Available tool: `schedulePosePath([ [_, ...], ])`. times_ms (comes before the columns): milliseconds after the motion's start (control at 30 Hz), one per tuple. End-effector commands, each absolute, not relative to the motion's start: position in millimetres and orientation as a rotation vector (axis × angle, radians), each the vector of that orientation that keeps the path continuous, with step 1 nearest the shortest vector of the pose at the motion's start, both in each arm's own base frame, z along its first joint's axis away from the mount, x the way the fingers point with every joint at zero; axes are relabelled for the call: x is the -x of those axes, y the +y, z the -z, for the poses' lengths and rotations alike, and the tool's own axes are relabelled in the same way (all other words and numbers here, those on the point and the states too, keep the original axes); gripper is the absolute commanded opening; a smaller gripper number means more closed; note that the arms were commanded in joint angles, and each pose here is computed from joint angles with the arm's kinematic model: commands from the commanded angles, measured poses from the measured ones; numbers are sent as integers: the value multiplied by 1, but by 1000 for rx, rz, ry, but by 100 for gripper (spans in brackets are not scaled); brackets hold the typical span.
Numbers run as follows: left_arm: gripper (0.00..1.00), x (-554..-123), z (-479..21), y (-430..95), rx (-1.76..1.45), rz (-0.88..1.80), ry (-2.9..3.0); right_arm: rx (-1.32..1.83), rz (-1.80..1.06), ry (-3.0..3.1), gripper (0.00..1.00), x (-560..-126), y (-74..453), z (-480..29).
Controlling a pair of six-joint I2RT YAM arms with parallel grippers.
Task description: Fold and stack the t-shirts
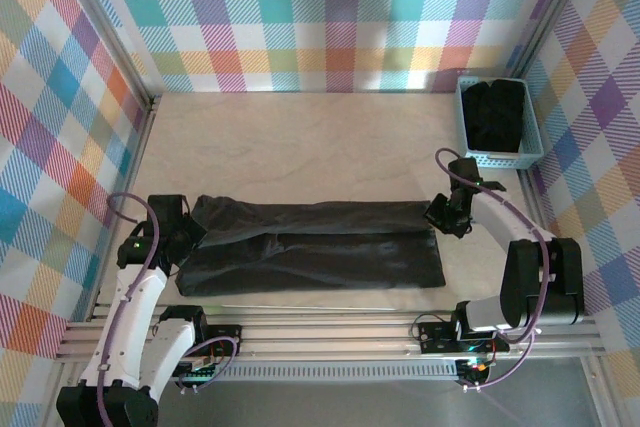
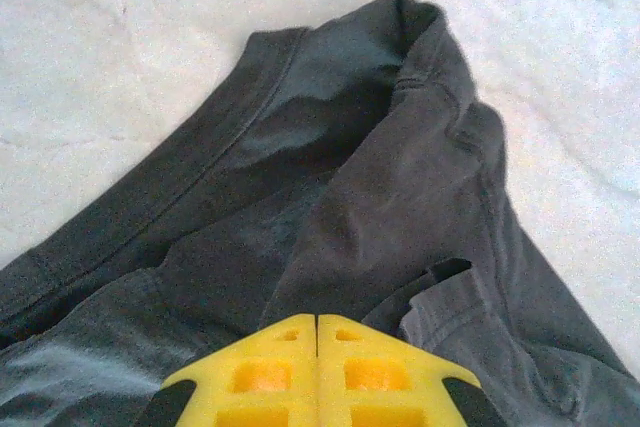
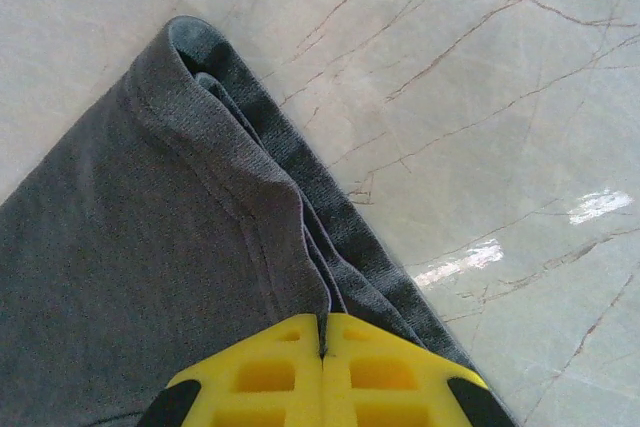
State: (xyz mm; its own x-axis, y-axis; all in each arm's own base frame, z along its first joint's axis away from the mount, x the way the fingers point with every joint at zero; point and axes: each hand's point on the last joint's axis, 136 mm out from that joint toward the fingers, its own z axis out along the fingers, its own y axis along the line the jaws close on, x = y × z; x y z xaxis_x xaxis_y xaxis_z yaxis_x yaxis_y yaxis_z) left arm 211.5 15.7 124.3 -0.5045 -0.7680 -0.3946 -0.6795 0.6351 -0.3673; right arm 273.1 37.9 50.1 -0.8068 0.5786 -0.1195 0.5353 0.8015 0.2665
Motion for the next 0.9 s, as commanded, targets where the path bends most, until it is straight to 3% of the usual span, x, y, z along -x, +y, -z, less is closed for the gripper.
schedulePosePath([
  [0, 0, -199, -112, 23, 1206, 165, 2339, -901, -315, 2799, 0, -270, 36, -46],
  [567, 0, -189, -95, 25, 1289, 129, 2356, -930, -271, 2796, 0, -260, 30, -44],
  [867, 0, -193, -97, -3, 1279, 324, 2362, -948, -246, 2831, 0, -261, 30, -32],
])
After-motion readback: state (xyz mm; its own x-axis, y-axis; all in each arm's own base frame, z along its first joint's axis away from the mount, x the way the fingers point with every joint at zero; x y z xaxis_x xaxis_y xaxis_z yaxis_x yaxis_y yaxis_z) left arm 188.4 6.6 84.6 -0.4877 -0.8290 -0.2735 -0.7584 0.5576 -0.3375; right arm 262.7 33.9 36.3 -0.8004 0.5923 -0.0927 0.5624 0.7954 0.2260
